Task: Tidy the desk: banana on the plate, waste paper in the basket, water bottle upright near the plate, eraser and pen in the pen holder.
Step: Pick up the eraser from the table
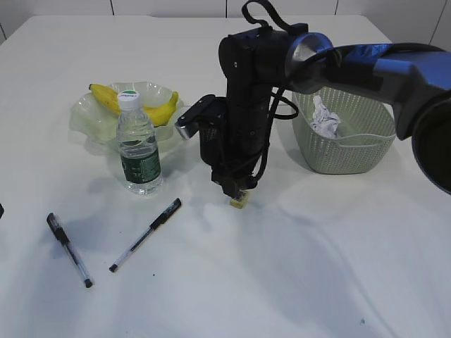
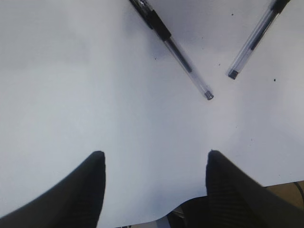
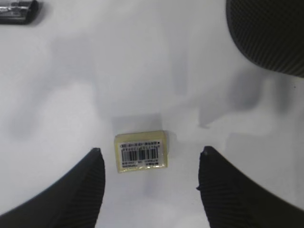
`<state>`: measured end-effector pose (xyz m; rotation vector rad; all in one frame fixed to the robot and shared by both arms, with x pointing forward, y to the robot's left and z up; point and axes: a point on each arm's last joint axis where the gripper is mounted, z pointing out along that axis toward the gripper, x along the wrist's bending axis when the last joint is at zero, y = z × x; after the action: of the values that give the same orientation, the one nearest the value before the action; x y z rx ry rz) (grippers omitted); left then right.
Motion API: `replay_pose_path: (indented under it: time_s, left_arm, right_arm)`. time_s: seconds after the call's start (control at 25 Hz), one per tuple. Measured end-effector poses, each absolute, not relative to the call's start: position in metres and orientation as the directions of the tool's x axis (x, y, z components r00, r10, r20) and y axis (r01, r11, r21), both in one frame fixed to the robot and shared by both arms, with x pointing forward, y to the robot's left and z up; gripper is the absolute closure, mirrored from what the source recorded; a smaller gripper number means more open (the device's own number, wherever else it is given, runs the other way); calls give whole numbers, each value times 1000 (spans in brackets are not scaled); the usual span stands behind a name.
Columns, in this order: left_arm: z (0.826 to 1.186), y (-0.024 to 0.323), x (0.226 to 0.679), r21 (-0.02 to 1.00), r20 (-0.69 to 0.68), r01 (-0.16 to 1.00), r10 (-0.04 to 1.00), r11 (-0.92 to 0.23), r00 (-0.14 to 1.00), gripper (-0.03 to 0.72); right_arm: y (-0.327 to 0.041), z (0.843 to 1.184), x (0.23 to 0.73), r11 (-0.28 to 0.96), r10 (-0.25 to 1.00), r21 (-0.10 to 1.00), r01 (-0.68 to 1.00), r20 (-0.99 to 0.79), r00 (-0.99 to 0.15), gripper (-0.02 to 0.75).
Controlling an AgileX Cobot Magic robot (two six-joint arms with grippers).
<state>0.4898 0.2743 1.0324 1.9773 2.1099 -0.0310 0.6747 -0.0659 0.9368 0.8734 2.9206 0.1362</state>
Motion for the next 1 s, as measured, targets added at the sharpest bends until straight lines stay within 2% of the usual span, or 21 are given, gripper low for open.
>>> replay_pose_path:
  time_s: [1.0]
  left_arm:
    - [1032,274,490,154,-195,985,980,79,-48,232]
  right_arm:
    - [-65,905,675,837,546,58,544,-24,-837,274]
